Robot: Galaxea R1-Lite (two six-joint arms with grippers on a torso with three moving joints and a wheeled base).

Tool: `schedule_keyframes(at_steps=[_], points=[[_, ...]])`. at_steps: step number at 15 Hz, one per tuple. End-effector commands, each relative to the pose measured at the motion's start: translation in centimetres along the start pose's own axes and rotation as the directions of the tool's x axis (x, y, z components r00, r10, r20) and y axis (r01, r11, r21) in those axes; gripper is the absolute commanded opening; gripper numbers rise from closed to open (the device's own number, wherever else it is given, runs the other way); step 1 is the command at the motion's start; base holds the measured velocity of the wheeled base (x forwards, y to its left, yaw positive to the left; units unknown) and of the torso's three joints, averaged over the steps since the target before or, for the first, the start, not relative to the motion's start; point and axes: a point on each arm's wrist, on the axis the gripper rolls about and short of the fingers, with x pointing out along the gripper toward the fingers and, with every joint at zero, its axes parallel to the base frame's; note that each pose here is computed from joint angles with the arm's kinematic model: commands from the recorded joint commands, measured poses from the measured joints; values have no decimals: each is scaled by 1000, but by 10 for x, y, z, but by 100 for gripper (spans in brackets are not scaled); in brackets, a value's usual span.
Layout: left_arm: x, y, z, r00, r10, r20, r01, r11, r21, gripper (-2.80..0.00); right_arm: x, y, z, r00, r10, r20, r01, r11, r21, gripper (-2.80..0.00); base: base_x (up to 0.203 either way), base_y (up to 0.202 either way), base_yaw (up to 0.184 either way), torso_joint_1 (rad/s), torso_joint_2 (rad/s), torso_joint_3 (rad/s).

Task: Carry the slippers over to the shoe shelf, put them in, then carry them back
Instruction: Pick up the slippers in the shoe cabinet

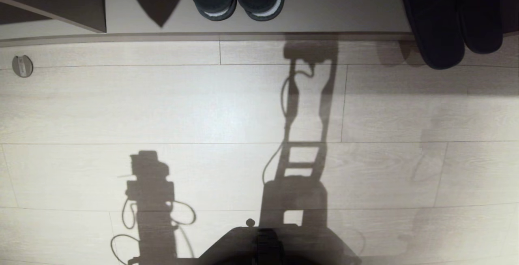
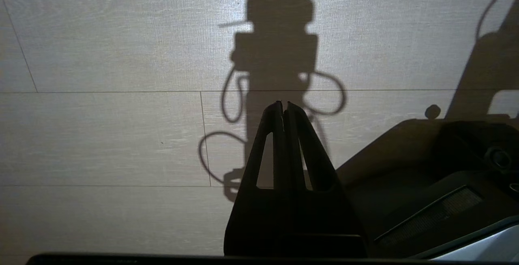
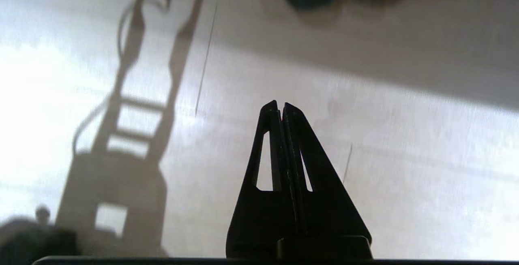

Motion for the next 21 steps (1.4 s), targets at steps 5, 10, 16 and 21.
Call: schedule_keyframes(at_steps=[5, 10, 16, 21], points=[[0, 0, 0, 1000, 1, -3, -1, 1000, 0, -280, -40, 14, -73, 981, -5, -192, 5, 1000, 1, -280, 0, 0, 0, 0, 0, 0], [0, 0, 0, 1000, 0, -2, 0, 1000, 0, -280, -43, 16, -88, 945, 10, -327, 11, 998, 61, -280, 0, 0, 0, 0, 0, 0], [0, 0, 0, 1000, 1, -1, -1, 1000, -3, -280, -43, 16, -88, 945, 4, -326, 19, 997, 69, -280, 0, 0, 0, 0, 0, 0], [0, 0, 0, 1000, 1, -3, -1, 1000, -5, -280, -43, 16, -88, 945, 4, -326, 20, 997, 70, -280, 0, 0, 0, 0, 0, 0]])
